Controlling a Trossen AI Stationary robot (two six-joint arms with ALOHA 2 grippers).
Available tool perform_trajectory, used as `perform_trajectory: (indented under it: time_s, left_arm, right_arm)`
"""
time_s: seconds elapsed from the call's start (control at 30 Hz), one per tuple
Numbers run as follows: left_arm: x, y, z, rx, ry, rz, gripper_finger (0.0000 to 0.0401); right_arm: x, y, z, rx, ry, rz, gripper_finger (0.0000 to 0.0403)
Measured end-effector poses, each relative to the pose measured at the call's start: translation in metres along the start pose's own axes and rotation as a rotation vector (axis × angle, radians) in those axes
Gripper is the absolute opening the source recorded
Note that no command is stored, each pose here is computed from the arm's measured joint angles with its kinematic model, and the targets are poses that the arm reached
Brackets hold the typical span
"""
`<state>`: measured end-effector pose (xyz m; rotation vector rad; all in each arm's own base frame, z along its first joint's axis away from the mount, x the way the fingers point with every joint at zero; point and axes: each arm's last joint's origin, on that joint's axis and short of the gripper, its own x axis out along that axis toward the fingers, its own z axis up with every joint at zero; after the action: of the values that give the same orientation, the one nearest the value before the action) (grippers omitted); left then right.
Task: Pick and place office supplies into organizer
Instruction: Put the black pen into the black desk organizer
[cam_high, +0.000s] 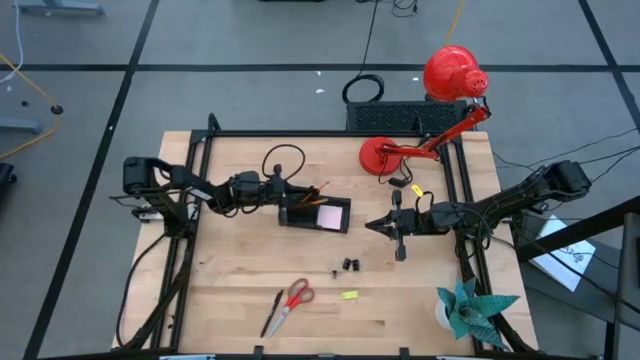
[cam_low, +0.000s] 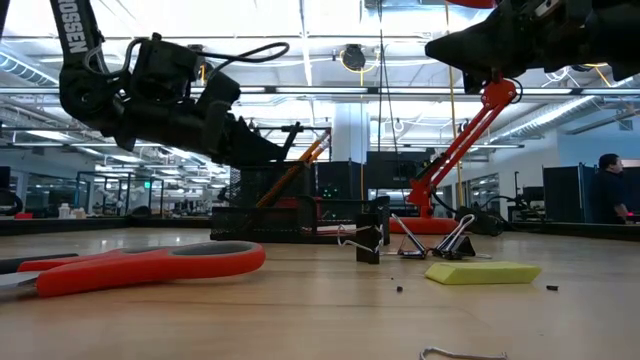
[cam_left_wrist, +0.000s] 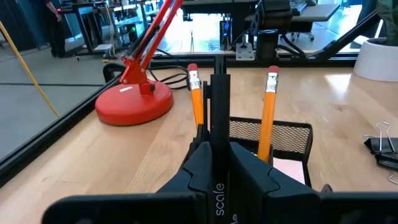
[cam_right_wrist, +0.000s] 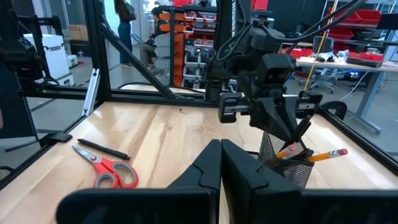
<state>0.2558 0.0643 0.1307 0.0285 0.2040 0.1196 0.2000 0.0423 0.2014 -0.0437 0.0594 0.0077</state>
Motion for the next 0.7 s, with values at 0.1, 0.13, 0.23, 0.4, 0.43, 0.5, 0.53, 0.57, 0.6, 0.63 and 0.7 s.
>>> perform_trajectory:
  time_s: [0.1,0.13,0.23,0.4,0.43,0.5,0.53,0.57,0.6,0.63,0.7]
  left_arm:
    - [0.0000,0.0001,-0.0004,-0.012,0.003,0.001,0.0042]
    - [0.0000,0.0002,-0.0005,-0.018,0.005,0.002,0.0042]
    - [0.0000,0.0001,-0.0009,-0.022,0.008,0.000,0.0042]
    - [-0.0002,-0.0008,-0.0016,-0.019,0.011,-0.041,0.0043]
    - [-0.0002,-0.0010,-0.0016,-0.021,0.011,-0.043,0.0043]
    - [-0.0002,-0.0011,-0.0019,-0.023,0.014,-0.046,0.0044]
    - [-0.0002,-0.0012,-0.0020,-0.029,0.015,-0.048,0.0047]
    - [-0.0002,-0.0012,-0.0022,-0.035,0.017,-0.049,0.0052]
    - [-0.0002,-0.0015,-0.0025,-0.044,0.020,-0.051,0.0059]
    - [-0.0003,-0.0015,-0.0026,-0.053,0.021,-0.051,0.0067]
    - [-0.0003,-0.0018,-0.0028,-0.058,0.022,-0.061,0.0086]
  right_arm:
    - [0.0000,0.0000,0.0004,-0.009,-0.005,0.000,0.0004]
    - [0.0000,0.0000,0.0006,-0.008,-0.006,0.000,0.0004]
    - [0.0000,0.0000,0.0007,-0.011,-0.007,0.000,0.0004]
    - [0.0000,0.0000,0.0007,-0.009,-0.007,0.000,0.0004]
    - [0.0000,0.0000,0.0007,-0.009,-0.007,0.000,0.0004]
    - [0.0000,0.0000,0.0007,-0.009,-0.007,0.000,0.0004]
    - [0.0000,0.0000,0.0007,-0.009,-0.007,0.000,0.0004]
    - [0.0000,0.0000,0.0007,-0.009,-0.007,0.000,0.0004]
    - [0.0000,0.0000,0.0007,-0.008,-0.007,0.000,0.0004]
    - [0.0000,0.0000,0.0007,-0.008,-0.007,0.000,0.0004]
    - [0.0000,0.0000,0.0007,-0.008,-0.007,0.000,0.0004]
